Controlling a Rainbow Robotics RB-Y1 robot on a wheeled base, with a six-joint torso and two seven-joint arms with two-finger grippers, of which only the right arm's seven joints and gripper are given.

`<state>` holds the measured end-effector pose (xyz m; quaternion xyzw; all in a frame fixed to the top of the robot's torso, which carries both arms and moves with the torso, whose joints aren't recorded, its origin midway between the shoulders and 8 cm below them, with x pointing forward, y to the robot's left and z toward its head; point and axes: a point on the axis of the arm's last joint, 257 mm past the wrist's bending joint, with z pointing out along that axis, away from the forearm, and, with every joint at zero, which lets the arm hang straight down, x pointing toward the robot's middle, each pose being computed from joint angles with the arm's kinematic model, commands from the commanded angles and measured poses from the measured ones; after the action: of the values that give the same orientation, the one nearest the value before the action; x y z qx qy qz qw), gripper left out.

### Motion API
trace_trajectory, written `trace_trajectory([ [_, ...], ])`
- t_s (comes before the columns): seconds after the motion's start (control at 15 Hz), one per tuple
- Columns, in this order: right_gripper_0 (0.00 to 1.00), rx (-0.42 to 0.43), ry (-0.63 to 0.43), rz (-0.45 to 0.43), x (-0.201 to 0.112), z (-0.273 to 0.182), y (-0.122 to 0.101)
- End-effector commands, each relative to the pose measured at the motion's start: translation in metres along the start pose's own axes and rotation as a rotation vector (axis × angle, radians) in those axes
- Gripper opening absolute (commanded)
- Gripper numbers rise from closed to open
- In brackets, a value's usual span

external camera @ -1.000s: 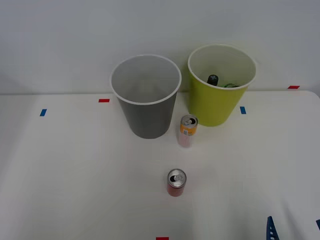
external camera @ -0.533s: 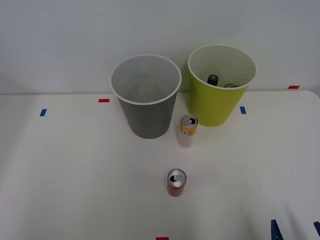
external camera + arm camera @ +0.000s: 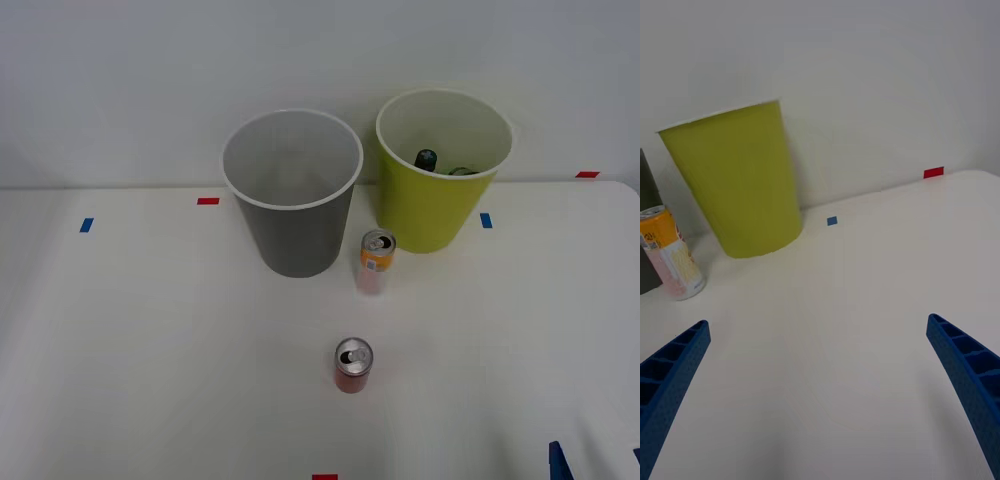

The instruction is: Put cans in the gray bin, plastic bottles in the light green bin

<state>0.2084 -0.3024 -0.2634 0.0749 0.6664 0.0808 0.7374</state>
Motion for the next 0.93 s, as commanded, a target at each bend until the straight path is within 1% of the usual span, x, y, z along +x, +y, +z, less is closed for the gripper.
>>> trace_trajectory([
  [0.07, 1.0, -0.023, 0.009, -0.008, -0.0015, -0.0016, -0.0017],
  [0.27, 1.0, -0.025, 0.005, -0.029, -0.001, 0.0013, 0.0009],
  [0.6, 1.0, -0.044, 0.031, -0.133, 0.0017, -0.0009, -0.0028],
  [0.73, 1.0, -0.053, 0.04, -0.151, 0.0022, -0.0029, -0.0043],
  [0.93, 1.0, -0.058, 0.045, -0.151, 0.0023, -0.0033, -0.0053],
])
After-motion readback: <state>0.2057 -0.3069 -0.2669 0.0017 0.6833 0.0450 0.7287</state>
